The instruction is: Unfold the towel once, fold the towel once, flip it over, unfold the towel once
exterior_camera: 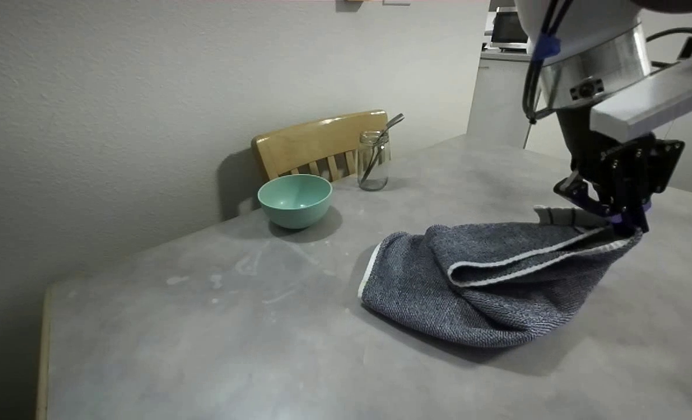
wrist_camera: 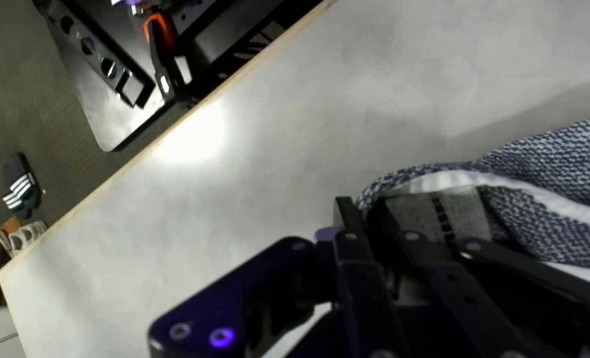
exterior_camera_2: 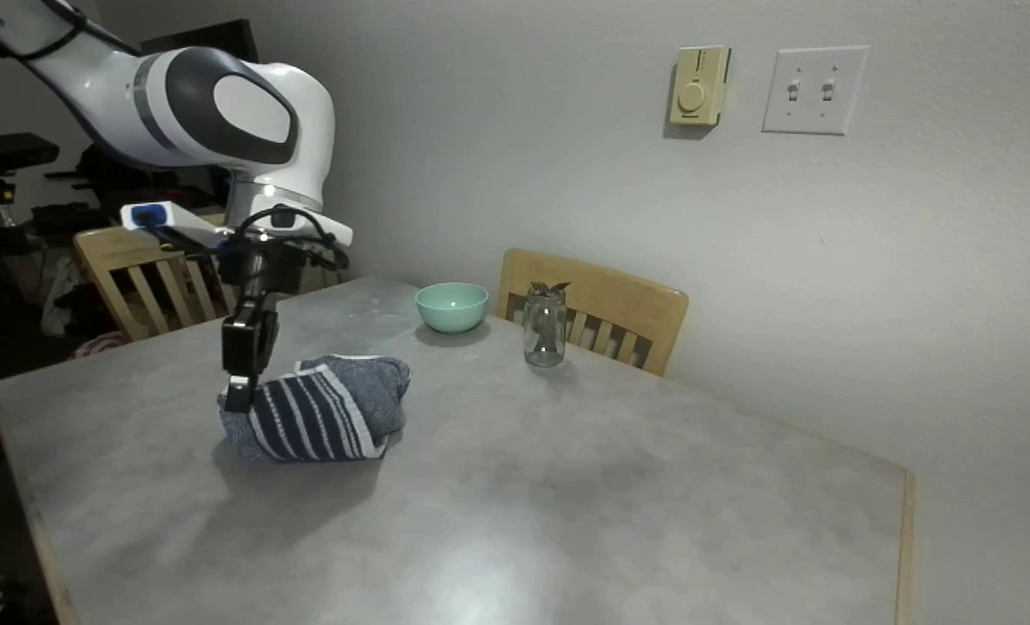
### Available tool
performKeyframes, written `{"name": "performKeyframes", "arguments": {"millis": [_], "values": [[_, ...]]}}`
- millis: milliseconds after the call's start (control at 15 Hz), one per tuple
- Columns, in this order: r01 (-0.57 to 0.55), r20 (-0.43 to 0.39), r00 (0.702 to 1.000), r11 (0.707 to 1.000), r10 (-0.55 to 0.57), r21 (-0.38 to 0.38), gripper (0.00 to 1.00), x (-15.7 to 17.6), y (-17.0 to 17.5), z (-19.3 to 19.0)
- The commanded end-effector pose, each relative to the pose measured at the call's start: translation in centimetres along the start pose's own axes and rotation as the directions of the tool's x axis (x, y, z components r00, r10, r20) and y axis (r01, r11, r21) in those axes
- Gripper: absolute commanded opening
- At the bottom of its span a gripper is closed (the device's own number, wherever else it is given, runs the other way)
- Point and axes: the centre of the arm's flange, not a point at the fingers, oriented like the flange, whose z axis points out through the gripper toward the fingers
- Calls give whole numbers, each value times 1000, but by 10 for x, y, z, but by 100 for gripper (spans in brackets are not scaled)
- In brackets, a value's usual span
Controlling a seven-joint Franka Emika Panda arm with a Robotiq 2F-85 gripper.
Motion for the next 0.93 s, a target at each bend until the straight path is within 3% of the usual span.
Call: {"name": "performKeyframes", "arguments": {"millis": [0, 200, 467, 533, 600, 733, 867], "values": [[-178, 25, 984, 983, 177, 54, 44, -9, 6, 18], [-211, 21, 977, 977, 212, -7, 67, 3, -35, 6], [-107, 3, 994, 994, 107, -33, 94, 16, -112, -13], [-84, -4, 996, 996, 84, -31, 87, 19, -130, -16], [-52, -16, 999, 998, 52, -24, 58, 22, -151, -17], [-26, -22, 999, 1000, 26, -13, 60, 29, -182, -15], [-27, -11, 1000, 1000, 27, 5, 46, 34, -201, -9]]}}
